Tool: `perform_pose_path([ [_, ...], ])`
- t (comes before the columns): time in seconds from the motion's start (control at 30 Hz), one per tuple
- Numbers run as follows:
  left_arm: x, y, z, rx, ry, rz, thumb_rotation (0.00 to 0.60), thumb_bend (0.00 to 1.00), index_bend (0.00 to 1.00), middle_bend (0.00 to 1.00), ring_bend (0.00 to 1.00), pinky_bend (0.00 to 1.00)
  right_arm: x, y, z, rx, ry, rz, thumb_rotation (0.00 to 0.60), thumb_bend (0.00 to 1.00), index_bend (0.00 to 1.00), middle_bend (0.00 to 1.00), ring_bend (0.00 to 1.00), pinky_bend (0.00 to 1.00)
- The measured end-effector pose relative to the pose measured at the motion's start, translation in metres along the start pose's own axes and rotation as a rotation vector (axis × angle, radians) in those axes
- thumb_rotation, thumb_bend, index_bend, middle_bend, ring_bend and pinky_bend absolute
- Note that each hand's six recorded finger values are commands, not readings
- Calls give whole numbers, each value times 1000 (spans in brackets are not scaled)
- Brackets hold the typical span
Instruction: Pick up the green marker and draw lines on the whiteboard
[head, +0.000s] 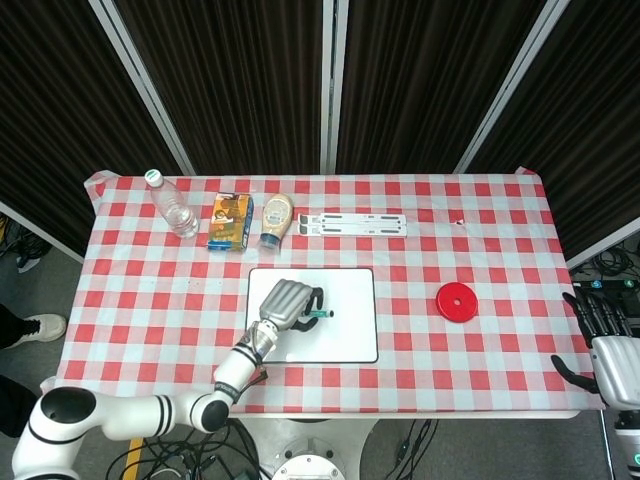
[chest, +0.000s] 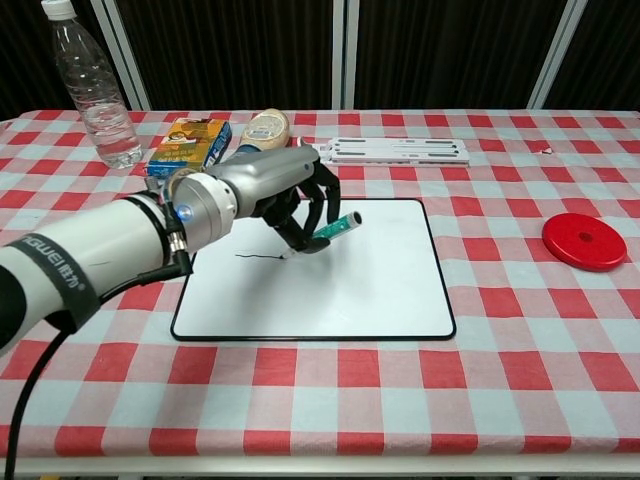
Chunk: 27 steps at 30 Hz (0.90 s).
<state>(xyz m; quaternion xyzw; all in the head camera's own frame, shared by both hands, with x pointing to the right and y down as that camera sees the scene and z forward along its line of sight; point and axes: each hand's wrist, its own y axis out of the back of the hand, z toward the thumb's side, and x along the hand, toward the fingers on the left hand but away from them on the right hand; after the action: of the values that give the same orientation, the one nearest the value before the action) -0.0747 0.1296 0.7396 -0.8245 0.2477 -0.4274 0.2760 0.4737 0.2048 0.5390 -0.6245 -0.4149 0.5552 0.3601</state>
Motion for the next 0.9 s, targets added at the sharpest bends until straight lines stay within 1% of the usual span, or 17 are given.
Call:
perform_pose_path([
  [0.1,0,3,7,2,-13,7,600,426,603,629,827,900,0,1,-1,-1,-1,-4,600,150,0,0,0,0],
  [0.2,-4,11,7,9,-16,26,600,427,603,629,827,900,-1,1,0,-3,6,-3,600,150,0,0,0,0],
  [0.37,-22,26,-12,30,11,50,600,426,602,628,827,900,-5,-3,3,-10,23,7,600,150,0,0,0,0],
  [0.43,-30,28,-21,37,26,50,600,427,601,628,827,900,-6,-5,5,-13,32,10,600,150,0,0,0,0],
  [0.53,-43,26,-32,41,50,40,600,426,601,627,827,900,-8,-6,8,-14,43,13,600,150,0,0,0,0],
  [0.63,-50,20,-36,36,61,23,600,426,601,627,827,900,-9,-7,11,-13,50,15,600,150,0,0,0,0],
  [0.9,-46,6,-35,27,68,4,600,426,601,627,827,900,-6,-5,9,-5,41,12,600,150,0,0,0,0],
])
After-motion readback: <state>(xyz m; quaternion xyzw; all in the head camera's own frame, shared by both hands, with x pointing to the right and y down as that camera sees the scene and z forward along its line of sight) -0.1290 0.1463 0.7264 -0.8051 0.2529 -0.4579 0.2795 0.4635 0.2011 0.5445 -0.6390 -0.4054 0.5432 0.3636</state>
